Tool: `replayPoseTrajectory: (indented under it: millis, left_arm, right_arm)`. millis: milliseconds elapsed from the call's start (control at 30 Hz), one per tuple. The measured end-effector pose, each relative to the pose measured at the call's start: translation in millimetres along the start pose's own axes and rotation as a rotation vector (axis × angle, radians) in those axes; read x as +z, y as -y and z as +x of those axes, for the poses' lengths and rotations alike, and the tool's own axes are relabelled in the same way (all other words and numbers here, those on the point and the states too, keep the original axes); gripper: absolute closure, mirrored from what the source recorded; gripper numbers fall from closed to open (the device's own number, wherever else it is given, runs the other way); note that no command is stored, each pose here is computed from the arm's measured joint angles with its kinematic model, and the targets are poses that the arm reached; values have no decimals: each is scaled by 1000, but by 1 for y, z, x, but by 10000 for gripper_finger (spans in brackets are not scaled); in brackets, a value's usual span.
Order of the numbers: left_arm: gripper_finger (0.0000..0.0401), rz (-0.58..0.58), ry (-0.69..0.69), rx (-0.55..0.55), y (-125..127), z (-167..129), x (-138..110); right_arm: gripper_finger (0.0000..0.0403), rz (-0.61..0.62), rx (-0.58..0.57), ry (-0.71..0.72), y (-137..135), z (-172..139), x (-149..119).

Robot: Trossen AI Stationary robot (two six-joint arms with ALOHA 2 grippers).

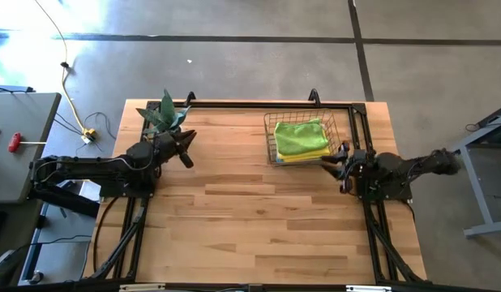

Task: Fold microfiber towels
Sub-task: Return to Home Position

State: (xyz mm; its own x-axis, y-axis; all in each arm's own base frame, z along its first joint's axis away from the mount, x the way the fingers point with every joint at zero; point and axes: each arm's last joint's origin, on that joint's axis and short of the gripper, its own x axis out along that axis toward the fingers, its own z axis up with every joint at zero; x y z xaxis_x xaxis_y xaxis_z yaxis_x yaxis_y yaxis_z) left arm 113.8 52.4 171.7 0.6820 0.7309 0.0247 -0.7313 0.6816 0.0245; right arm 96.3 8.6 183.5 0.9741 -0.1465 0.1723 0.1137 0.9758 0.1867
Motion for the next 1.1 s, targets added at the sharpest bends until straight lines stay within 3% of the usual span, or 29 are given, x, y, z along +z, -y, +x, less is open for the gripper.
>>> replayPoseTrajectory:
  millis: [200, 1100]
  left_arm:
    - [362, -31, 57, 2, -2, -4, 7]
    - [362, -167, 344, 107, -25, -26, 34]
  right_arm:
    - [284, -11, -123, 68, 12, 0, 6]
    - [284, -114, -658, 9, 63, -8, 2]
